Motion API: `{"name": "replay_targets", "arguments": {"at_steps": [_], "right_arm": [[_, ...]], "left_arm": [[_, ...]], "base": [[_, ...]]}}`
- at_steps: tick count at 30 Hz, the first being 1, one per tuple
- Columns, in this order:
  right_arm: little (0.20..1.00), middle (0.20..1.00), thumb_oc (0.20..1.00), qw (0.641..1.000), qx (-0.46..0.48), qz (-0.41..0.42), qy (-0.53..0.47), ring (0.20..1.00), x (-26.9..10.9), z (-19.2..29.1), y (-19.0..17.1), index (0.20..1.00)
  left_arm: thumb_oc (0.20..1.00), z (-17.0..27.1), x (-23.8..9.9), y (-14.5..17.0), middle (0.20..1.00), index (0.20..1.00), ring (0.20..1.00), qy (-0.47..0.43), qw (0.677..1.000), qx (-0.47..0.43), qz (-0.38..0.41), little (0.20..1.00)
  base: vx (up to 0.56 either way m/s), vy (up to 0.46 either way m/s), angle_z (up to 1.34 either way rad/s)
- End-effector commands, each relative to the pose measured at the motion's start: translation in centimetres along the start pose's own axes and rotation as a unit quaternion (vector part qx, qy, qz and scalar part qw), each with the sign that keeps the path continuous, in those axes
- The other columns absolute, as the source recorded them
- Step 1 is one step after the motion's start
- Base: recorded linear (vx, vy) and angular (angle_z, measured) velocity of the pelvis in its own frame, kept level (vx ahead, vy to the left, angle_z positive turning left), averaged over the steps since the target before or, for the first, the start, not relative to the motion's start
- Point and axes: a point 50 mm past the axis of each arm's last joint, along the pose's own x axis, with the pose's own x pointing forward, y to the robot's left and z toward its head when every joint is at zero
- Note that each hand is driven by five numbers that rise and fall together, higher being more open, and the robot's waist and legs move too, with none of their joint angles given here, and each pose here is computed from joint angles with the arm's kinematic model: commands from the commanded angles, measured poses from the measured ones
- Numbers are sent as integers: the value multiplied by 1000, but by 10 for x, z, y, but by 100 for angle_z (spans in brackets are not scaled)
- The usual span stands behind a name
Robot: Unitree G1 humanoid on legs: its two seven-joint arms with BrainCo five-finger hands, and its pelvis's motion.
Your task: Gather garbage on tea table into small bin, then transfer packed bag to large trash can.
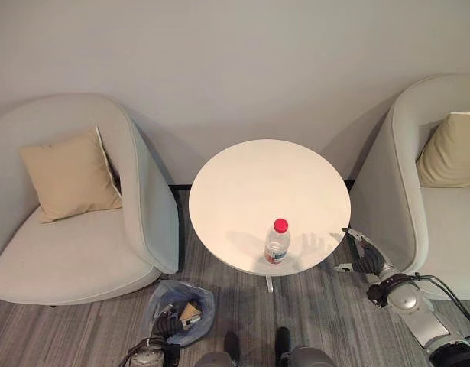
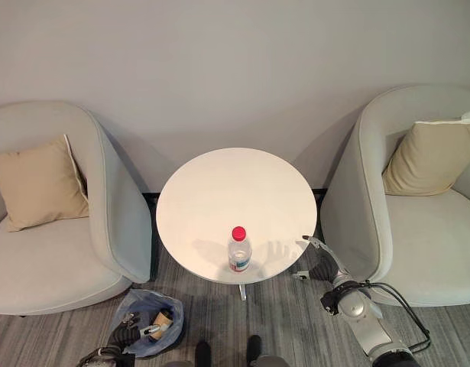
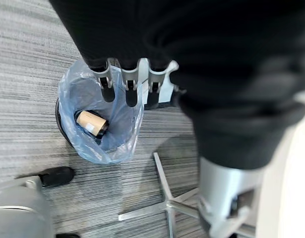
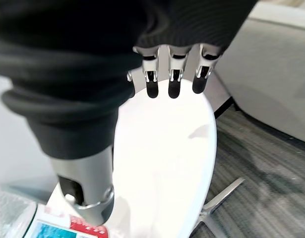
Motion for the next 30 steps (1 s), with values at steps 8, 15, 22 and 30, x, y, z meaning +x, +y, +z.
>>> {"name": "replay_targets", "arguments": {"at_steps": [8, 15, 22, 30], "right_arm": [[1000, 1000, 1000, 992, 4, 22, -123, 1000, 19, 57, 11, 1000], [1000, 1000, 1000, 991, 26, 34, -128, 1000, 28, 68, 27, 1000], [1000, 1000, 1000, 990, 35, 35, -130, 1000, 37, 78, 34, 1000], [200, 200, 200, 990, 77, 14, -119, 200, 47, 83, 33, 200]], "left_arm": [[1000, 6, 3, 8, 1000, 1000, 1000, -17, 1000, 24, 7, 1000], [1000, -1, -1, 9, 1000, 1000, 1000, -9, 1000, 22, 7, 1000], [1000, -8, -4, 10, 1000, 1000, 1000, 1, 1000, 20, 7, 1000], [1000, -8, -3, 10, 1000, 1000, 1000, 3, 1000, 20, 8, 1000]], "base": [[33, 4, 9], [34, 12, 14], [15, 18, 12], [3, 16, 20]]}}
